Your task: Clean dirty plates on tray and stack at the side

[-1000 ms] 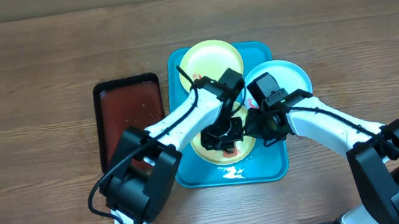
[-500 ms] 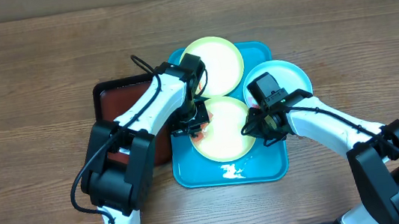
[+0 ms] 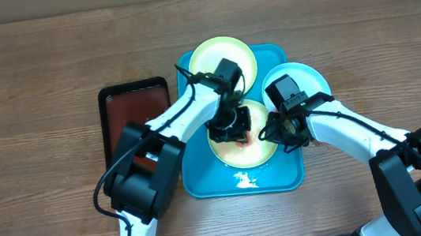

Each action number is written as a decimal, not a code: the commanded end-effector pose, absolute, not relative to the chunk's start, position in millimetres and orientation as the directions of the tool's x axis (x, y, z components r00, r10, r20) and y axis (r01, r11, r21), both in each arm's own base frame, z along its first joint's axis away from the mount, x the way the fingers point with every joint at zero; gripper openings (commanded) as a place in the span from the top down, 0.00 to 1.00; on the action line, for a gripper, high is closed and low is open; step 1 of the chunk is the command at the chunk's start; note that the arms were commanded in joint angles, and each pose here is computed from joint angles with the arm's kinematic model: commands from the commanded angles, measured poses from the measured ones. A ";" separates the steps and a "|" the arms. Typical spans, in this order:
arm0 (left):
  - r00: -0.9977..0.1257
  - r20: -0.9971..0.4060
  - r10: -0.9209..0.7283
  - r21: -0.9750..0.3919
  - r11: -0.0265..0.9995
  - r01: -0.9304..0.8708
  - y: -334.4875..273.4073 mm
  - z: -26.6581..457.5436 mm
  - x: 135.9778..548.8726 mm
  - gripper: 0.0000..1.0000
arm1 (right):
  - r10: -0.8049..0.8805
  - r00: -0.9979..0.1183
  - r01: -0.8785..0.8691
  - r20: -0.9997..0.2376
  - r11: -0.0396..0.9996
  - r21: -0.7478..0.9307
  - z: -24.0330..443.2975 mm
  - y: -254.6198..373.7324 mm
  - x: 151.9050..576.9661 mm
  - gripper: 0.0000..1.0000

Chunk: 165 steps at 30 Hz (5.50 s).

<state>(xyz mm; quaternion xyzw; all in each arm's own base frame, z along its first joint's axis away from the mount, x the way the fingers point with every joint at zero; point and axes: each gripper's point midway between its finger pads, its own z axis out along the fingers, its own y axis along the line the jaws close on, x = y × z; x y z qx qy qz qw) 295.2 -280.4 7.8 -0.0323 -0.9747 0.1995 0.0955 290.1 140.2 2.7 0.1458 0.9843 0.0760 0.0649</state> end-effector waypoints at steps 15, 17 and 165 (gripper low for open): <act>-0.976 0.210 0.053 -0.152 0.988 0.021 -242.1 -4.0 294.3 0.96 | 0.245 -0.966 0.239 -0.086 0.969 0.066 -21.9 122.9 276.7 0.96; -0.983 0.184 0.008 -0.021 1.000 0.004 -215.8 3.6 303.0 0.96 | 0.244 -0.966 0.239 -0.086 0.969 0.065 -22.0 122.8 276.7 0.96; -0.986 -0.140 -0.092 -0.271 0.961 -0.052 -110.3 201.7 356.7 0.42 | 0.023 -0.998 0.026 0.065 0.998 0.052 -4.9 144.9 251.6 0.86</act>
